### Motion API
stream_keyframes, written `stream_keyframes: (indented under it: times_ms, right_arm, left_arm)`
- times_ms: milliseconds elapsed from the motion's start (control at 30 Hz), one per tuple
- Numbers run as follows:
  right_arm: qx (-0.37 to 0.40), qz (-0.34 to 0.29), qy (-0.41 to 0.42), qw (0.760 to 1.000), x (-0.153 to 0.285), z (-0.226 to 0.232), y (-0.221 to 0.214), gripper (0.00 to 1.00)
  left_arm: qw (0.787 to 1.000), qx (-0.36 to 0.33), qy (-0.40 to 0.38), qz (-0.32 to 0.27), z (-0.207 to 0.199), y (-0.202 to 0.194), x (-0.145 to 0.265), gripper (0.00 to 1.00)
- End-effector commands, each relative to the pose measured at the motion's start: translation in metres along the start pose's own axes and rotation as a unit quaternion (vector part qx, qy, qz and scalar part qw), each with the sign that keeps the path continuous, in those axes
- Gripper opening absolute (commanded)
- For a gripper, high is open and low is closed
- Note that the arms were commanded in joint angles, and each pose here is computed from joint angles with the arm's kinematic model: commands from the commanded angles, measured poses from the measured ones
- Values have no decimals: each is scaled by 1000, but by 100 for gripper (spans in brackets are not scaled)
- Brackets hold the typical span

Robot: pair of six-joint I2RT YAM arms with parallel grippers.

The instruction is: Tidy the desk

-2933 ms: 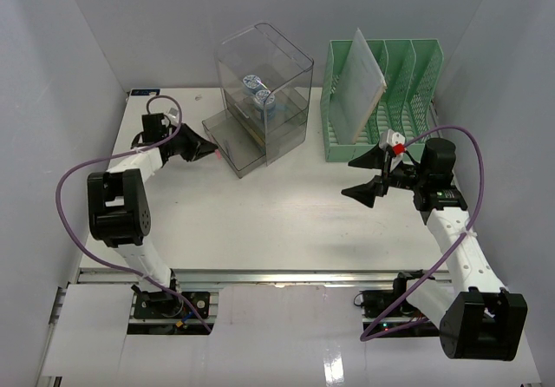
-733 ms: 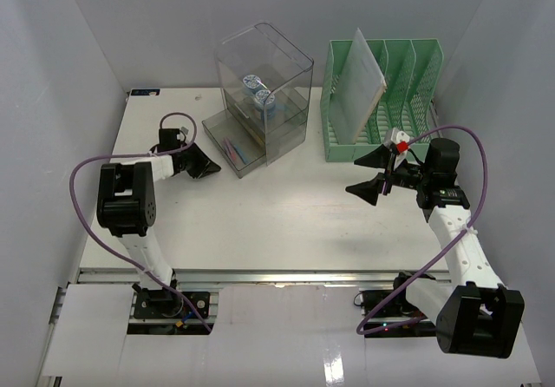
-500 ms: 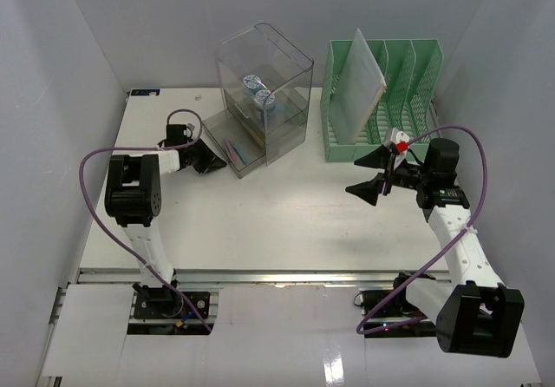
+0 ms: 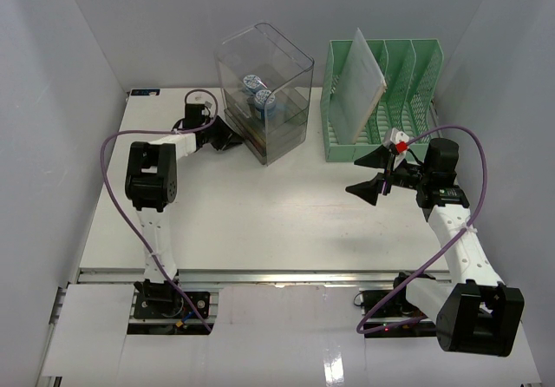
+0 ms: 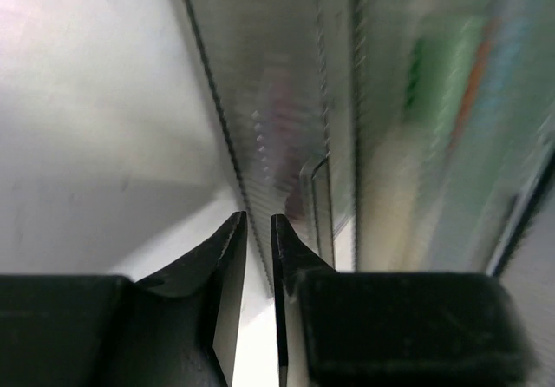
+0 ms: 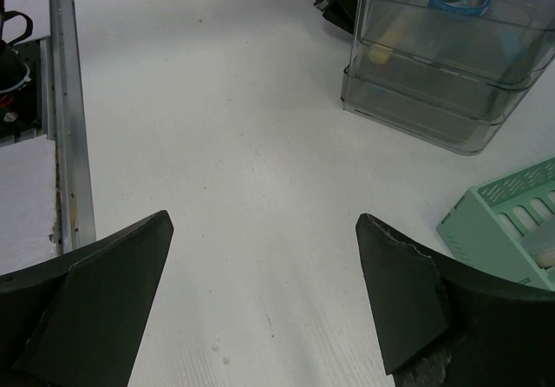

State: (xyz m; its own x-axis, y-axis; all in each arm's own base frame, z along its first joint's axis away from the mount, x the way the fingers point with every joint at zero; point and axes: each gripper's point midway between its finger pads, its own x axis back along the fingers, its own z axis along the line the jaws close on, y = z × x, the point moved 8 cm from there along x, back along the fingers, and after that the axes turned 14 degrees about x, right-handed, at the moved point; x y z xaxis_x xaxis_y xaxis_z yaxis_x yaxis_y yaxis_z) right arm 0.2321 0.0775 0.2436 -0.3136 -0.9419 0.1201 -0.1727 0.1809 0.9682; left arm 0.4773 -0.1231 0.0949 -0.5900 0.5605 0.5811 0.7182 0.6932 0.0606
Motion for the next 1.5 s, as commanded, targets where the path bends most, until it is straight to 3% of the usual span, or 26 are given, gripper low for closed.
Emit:
stream_keyframes:
  times_ms: [0,500,667,833,900,1000,1067,1100,1267,1400,1467]
  right_arm:
    - [11,-1,-4,1000,1,-4,4,93]
    - [6,4,-14,1000,5,-7,0,93]
    - [4,6,-17,1000,6,-8,-2,93]
    - [1,11,-27,1000,8,-10,-5,93]
    - [0,16,-32,999,9,-11,-8,93]
    - [3,30,-46,998,13,-15,-12,93]
    - [6,42,-58,997,15,-17,-14,93]
    - [9,53,-71,996,16,-19,-15,93]
    - [10,112,-116,987,27,-22,-14,92]
    - [24,144,-166,975,39,-19,3,90]
    - [14,159,-194,968,45,-16,10,90]
  left_arm:
    - [1000,3,-29,-10,-24,14,-3,29]
    - [996,22,-75,31,-38,15,-16,35]
    - [998,13,-55,0,-34,17,-2,35]
    - [998,0,-36,-57,-19,19,45,38]
    - [994,-22,-61,-91,-29,22,83,42]
    - [990,-45,-57,-118,-6,21,125,55]
    - [983,-88,-78,-139,-17,11,162,71]
    - [980,-114,-82,-140,-14,6,173,98]
    - [955,-205,-119,-177,-13,-42,243,98]
    - [938,-252,-149,-183,0,-86,268,98]
    - [920,-291,-180,-191,-2,-108,286,98]
